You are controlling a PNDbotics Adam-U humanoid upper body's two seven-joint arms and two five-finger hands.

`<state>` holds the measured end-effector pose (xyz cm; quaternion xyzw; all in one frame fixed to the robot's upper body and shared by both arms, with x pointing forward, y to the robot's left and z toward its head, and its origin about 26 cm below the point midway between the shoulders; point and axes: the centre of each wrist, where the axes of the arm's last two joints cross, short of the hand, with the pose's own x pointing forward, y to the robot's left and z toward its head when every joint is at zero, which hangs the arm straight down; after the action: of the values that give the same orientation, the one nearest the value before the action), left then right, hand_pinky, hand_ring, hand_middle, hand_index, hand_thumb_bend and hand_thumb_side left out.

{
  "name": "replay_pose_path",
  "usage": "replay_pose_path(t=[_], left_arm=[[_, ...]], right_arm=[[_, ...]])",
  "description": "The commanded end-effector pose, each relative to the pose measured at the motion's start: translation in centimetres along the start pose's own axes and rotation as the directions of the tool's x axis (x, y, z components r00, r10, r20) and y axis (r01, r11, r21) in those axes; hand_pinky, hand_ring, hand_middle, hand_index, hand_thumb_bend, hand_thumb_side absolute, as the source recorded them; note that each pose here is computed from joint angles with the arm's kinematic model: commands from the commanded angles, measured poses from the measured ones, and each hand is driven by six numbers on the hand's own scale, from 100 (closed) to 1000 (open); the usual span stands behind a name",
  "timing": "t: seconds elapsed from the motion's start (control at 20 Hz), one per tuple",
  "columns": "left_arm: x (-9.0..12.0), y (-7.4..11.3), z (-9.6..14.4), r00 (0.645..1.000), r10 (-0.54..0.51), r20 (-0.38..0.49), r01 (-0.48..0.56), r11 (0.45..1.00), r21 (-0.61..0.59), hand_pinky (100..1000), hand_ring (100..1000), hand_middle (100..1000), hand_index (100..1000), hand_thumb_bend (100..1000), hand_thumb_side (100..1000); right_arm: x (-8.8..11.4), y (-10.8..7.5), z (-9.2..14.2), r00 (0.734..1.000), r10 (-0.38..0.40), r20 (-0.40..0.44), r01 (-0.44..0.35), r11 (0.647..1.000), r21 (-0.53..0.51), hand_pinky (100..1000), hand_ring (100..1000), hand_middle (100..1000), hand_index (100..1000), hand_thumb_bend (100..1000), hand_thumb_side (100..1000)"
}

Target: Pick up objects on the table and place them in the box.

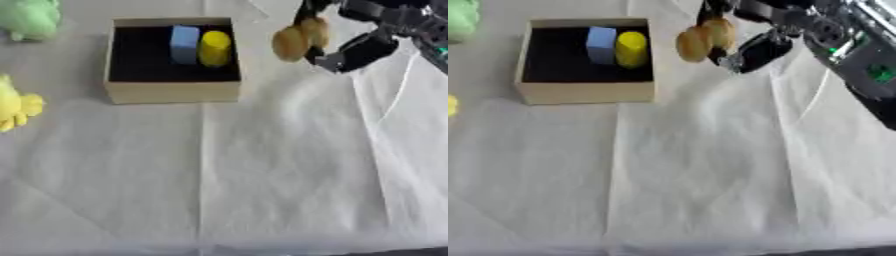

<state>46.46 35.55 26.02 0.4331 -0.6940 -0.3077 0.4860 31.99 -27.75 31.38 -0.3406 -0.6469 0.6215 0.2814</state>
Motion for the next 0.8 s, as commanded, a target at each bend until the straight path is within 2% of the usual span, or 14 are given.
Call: replay_pose_path(t=[0.05, 0.25, 0.45, 0.8], left_arm=[[0.4, 1.6, -0.2, 0.999, -0.026, 0.024, 0.025, 0.999, 0.028, 817, 911, 895, 930, 611, 497], [0.8, 1.6, -0.4, 0.999, -0.025, 0.036, 0.024, 0.999, 0.030, 817, 911, 895, 930, 612, 498], [1.5, 1.4, -0.6, 0.998, -0.025, 0.057, 0.023, 0.999, 0.026, 816, 911, 895, 929, 610, 498], [1.6, 1.3, -0.6, 0.998, -0.019, 0.059, 0.017, 1.000, 0.026, 815, 910, 894, 929, 609, 496]], right_arm=[[0.8, -1.3, -1.5, 1.000, -0.009, 0.018, 0.010, 1.000, -0.001, 718, 666, 584, 674, 131, 100], [1.2, -1.2, -5.1, 0.999, -0.024, 0.034, 0.023, 0.999, 0.027, 716, 668, 587, 677, 125, 100], [1.1, 0.0, -8.2, 0.999, -0.025, 0.028, 0.023, 0.998, 0.059, 721, 679, 595, 685, 139, 100], [0.1, 2.5, -10.1, 1.000, -0.020, 0.015, 0.018, 0.993, 0.115, 722, 687, 602, 691, 162, 100]])
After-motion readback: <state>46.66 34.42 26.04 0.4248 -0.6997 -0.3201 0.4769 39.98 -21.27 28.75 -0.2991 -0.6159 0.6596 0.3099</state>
